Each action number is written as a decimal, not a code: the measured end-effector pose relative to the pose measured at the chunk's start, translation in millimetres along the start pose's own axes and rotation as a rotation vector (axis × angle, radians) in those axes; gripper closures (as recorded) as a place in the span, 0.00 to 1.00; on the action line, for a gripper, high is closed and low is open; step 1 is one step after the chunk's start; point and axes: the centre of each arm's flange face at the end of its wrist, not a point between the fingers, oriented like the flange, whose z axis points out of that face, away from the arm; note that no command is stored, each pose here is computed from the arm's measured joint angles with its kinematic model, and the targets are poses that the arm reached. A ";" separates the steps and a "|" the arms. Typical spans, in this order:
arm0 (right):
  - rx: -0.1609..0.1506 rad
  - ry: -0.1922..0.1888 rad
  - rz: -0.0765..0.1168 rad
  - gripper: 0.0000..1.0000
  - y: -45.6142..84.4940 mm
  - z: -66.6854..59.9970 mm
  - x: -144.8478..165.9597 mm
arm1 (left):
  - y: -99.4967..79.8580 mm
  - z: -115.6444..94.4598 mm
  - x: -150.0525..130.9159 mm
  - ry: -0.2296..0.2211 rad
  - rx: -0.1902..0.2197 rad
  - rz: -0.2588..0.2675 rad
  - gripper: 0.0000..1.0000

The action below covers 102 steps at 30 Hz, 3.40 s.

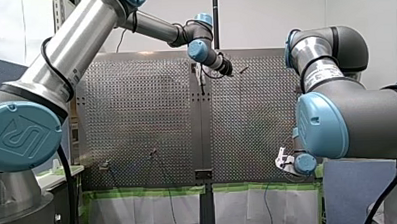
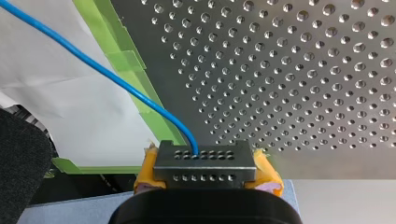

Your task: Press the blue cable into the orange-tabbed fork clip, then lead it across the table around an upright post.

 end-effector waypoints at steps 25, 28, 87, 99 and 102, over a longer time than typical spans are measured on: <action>0.001 -0.003 -0.013 1.00 -0.3 -0.3 -0.8 | 9.2 -1.7 -4.6 -0.032 -0.116 0.134 0.00; 0.001 -0.003 -0.015 1.00 -0.5 -0.2 -0.7 | 9.2 -1.7 -4.7 -0.032 -0.115 0.134 0.00; 0.072 -0.059 0.092 1.00 -61.1 -55.4 109.6 | -53.9 -74.4 -12.8 -0.008 -0.068 0.186 0.00; 0.112 0.016 0.118 1.00 -77.0 -68.4 165.0 | -67.0 -84.1 -10.7 -0.004 -0.048 0.178 0.00; 0.130 0.037 0.117 1.00 -82.8 -71.8 181.5 | -67.8 -84.3 -10.4 -0.004 -0.045 0.177 0.00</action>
